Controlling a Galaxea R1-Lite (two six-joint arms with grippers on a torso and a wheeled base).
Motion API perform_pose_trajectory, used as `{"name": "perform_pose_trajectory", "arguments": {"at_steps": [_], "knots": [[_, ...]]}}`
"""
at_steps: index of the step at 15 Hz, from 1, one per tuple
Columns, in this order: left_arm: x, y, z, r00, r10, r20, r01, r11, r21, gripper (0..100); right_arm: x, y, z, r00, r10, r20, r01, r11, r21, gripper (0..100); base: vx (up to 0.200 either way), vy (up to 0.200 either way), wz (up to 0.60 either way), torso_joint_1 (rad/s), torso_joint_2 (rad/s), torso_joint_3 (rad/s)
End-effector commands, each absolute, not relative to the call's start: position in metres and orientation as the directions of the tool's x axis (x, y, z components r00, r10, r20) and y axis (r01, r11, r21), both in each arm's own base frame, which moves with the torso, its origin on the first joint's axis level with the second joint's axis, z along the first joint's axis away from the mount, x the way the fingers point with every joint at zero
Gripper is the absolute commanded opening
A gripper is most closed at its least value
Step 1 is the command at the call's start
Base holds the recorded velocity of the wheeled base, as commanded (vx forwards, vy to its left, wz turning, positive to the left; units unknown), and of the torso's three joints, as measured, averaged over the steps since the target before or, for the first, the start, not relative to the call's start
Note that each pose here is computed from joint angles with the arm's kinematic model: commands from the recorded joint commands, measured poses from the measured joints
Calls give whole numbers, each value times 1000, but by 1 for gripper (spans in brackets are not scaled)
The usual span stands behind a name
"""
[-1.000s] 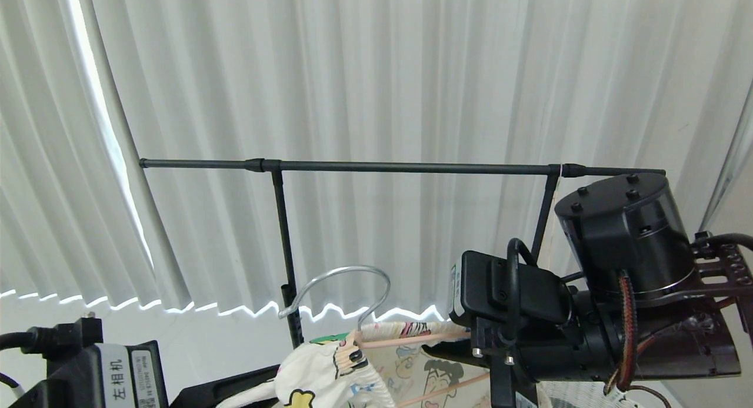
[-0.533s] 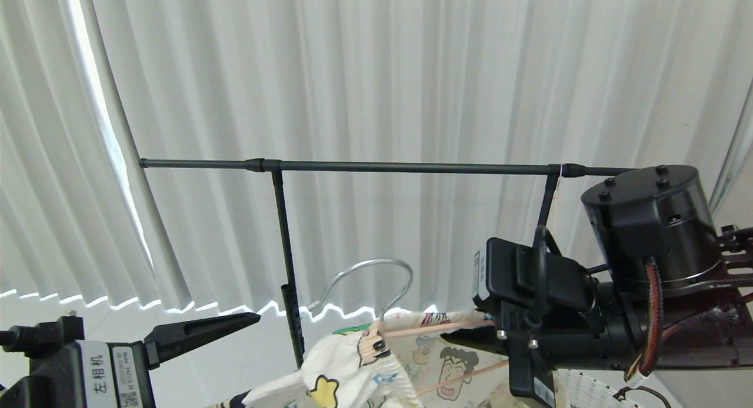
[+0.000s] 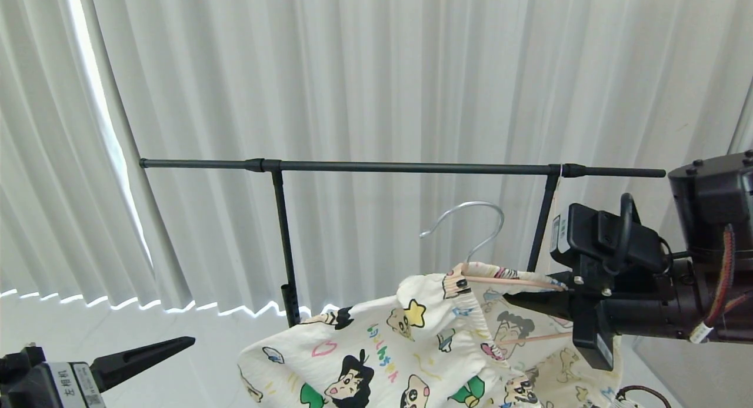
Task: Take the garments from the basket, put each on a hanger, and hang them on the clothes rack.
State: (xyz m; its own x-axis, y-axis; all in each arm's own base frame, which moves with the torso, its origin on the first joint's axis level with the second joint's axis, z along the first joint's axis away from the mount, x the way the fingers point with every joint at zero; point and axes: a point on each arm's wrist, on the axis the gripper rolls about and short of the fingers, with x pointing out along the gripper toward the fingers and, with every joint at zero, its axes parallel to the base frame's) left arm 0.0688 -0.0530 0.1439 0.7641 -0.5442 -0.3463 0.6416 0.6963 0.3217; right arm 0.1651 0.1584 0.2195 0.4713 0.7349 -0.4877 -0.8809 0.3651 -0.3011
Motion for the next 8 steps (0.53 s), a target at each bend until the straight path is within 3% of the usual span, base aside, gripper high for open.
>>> {"name": "perform_pose_trajectory", "arguments": {"at_steps": [1, 6, 7, 8], "knots": [[70, -46, 135, 787, -488, -377, 597, 756, 267, 100, 159, 154, 226, 478, 748, -461, -876, 367, -313, 0, 0, 0, 0, 0, 0, 0], [82, -55, 129, 745, -486, -456, 621, 755, 209, 100, 148, 157, 234, 458, 778, -430, -882, 336, -332, 0, 0, 0, 0, 0, 0, 0], [83, -56, 128, 742, -484, -465, 623, 754, 208, 0, 145, 156, 236, 456, 782, -425, -882, 334, -333, 0, 0, 0, 0, 0, 0, 0], [84, -56, 129, 742, -484, -465, 623, 754, 210, 0, 144, 155, 236, 457, 784, -421, -881, 334, -335, 0, 0, 0, 0, 0, 0, 0]]}}
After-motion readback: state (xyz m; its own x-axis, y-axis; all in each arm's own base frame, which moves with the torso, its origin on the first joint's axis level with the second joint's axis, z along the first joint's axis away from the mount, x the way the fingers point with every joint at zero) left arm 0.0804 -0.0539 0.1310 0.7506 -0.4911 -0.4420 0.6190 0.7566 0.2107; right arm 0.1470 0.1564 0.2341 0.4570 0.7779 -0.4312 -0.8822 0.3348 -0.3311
